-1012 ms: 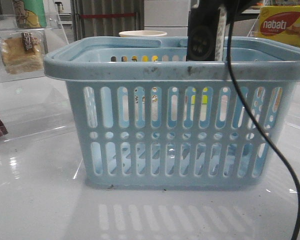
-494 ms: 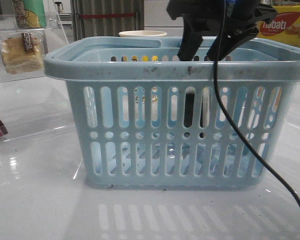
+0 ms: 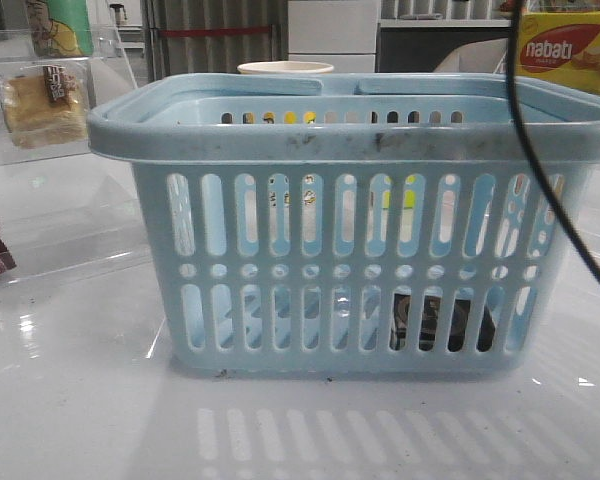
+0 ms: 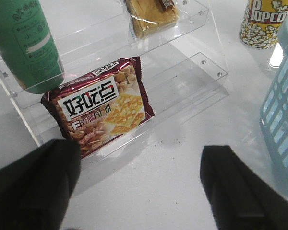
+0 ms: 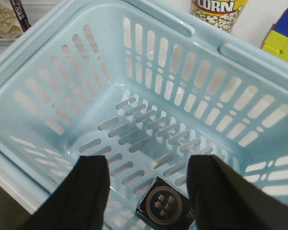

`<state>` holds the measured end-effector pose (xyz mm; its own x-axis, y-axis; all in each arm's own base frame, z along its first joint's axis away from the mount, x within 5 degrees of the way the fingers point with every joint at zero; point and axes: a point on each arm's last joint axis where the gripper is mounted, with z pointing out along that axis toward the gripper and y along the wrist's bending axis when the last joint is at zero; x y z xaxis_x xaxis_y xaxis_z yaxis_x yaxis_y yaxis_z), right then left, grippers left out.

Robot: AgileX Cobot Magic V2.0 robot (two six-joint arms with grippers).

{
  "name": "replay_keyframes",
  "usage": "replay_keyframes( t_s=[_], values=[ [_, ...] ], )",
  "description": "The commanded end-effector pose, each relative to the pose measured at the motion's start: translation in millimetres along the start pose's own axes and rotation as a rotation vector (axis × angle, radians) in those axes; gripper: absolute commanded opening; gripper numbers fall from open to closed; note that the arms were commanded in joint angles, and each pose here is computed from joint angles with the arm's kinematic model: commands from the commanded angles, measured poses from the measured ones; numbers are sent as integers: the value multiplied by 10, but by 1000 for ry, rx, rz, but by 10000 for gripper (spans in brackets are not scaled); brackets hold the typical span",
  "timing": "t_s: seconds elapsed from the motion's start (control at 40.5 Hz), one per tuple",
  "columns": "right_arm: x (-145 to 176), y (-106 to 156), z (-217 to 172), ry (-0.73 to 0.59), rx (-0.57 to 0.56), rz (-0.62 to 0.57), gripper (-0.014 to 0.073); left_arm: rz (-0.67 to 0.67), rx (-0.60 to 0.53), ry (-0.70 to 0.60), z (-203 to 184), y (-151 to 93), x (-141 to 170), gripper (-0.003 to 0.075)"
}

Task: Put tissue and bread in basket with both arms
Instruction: 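Open the right gripper to drop the tissue pack into the basket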

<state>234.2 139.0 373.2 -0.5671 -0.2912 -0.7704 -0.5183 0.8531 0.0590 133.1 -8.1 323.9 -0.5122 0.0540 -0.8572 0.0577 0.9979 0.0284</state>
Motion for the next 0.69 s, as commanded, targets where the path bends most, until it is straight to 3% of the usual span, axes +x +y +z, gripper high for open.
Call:
replay_keyframes(
  t_s=[0.0,0.37,0.666],
  values=[
    [-4,21,-364,-136,3,-23,477,-3,9,-99,-56,-9,-160,570],
    [557,-11,-838,-181,57,-86,477,-7,11,-92,-56,-10,-153,570],
    [660,-13,-937,-179,63,-92,477,-25,23,-41,80,-25,-395,570]
  ],
)
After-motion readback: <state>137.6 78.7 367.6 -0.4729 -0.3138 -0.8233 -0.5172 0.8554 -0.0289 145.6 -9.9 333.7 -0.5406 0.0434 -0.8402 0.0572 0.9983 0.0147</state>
